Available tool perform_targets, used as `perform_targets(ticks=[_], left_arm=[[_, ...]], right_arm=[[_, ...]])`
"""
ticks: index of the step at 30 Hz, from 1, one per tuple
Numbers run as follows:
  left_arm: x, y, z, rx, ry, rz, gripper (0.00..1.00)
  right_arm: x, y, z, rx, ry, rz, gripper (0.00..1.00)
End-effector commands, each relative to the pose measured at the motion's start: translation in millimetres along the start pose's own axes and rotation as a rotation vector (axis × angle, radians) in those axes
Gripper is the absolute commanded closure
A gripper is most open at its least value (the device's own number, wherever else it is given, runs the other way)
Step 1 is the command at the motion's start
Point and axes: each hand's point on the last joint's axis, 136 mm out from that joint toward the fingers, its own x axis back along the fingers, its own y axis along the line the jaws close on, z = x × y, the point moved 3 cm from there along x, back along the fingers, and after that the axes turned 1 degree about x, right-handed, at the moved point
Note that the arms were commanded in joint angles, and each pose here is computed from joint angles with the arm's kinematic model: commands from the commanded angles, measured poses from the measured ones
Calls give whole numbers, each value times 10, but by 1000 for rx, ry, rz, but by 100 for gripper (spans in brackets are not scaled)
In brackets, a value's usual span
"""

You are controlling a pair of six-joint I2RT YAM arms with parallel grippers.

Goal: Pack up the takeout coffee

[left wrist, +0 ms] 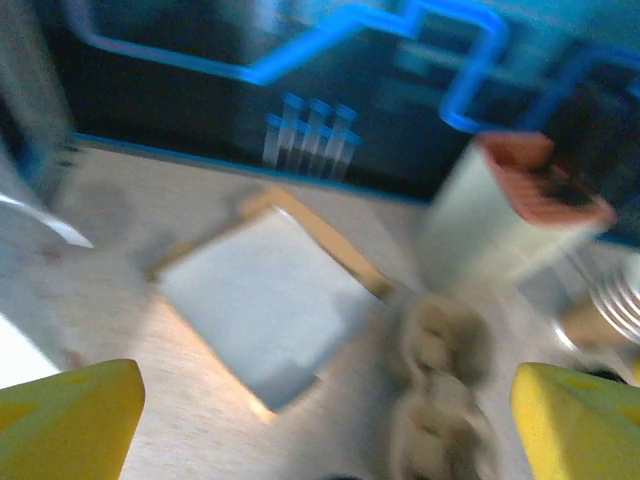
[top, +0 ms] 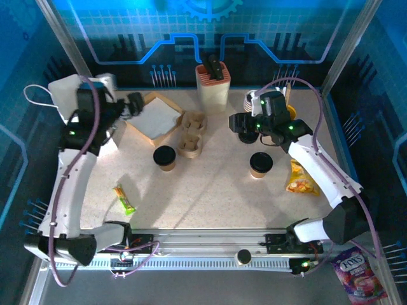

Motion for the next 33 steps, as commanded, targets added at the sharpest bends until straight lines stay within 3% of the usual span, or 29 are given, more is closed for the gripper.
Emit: perform_targets(ticks=[1,7,14,20,33], left_arm=[[-119,503,-35,30,79,-173,7],[-493,1061,-337,138,114,-285,11],[-1100,1430,-437,184,219,-336,24],[-1352,1589,-404,148,300,-394,36],[-1667,1666,-205,149,406,-382,55]], right_arm=[[-157,44,132,-20,33,-38,12],[-212,37,270,-17,55,-58,13],[-303,35,371,-23,90,-81,12],[-381,-44,451,-22,107,-65,12],[-432,-57,559,-47,156,-82,12]])
